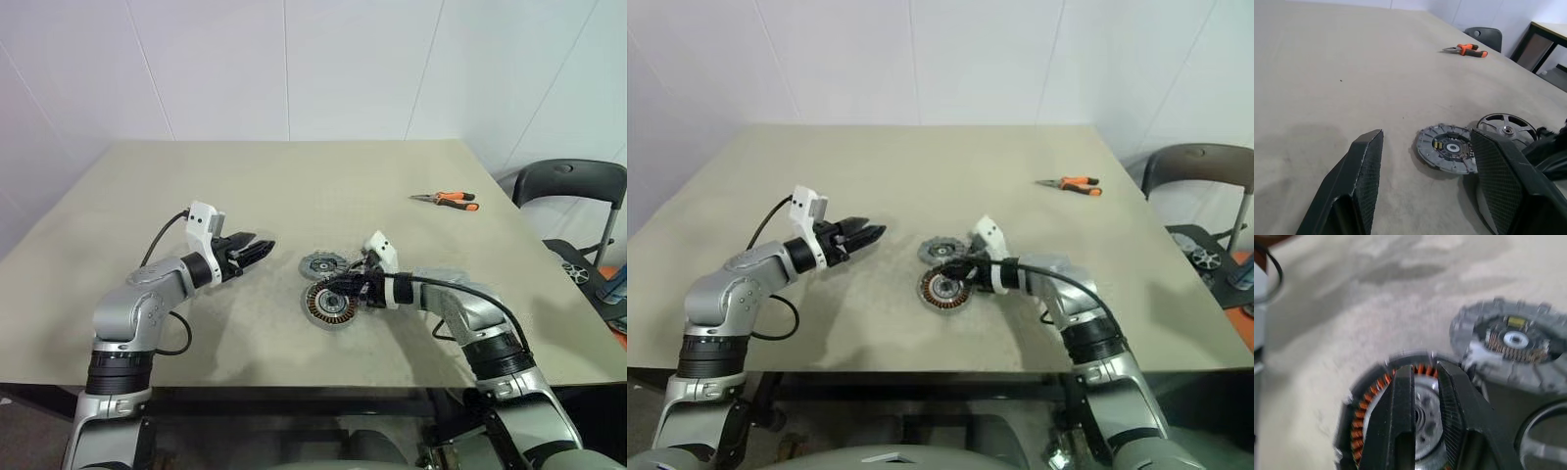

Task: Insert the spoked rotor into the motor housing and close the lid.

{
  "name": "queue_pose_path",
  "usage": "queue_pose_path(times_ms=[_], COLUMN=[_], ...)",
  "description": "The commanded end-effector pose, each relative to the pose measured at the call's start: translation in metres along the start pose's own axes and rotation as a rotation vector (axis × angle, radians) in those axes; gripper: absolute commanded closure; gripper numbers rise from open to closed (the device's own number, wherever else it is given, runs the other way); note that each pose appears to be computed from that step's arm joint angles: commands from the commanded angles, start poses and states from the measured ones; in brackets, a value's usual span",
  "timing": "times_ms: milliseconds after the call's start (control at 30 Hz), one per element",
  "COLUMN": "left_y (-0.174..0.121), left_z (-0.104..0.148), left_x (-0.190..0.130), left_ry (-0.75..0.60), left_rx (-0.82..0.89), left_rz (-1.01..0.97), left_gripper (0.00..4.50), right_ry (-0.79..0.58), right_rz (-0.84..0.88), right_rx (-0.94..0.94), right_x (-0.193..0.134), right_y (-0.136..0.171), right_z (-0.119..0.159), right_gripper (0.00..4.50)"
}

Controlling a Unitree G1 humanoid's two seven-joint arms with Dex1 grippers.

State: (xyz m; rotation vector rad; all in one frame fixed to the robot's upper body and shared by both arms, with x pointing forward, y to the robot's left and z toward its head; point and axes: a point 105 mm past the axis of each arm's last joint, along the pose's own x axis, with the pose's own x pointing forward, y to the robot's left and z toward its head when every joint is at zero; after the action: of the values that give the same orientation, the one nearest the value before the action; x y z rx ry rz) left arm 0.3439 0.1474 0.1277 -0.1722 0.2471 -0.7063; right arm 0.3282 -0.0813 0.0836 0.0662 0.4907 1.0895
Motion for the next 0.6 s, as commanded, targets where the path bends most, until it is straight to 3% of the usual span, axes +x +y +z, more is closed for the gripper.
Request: queue_pose_path(times_ms=[33,300,533,600], left_y=[-0.003,-0.001,-0.001,-0.002], left_z=[0.007,0.008,0.008,0.008], left_x=[0.003,0.003,0.003,0.003], left_ry=[-0.023,-0.026,-0.024,-0.024], left_rx=[0.031,0.032,0.036,0.038], left_rz=[-0.007,-0.003,0.000,-0.002], left_gripper=[1.49,1.49,1.49,1.49], right_ry=[-0.031,0.193,0.105,-0.039], right_rz=[-0.002,-0.136,-0.169,-0.085], right_rx=[-0.058,-0.233,-0.168,-0.032], right_x=[0.001,0.014,0.011,0.009], right_y=[0.004,-0.018,-0.026,-0.014], right_z=[0.016,-0.037,-0.018,0.007], right_gripper=[3.72,3.72,3.72,3.72])
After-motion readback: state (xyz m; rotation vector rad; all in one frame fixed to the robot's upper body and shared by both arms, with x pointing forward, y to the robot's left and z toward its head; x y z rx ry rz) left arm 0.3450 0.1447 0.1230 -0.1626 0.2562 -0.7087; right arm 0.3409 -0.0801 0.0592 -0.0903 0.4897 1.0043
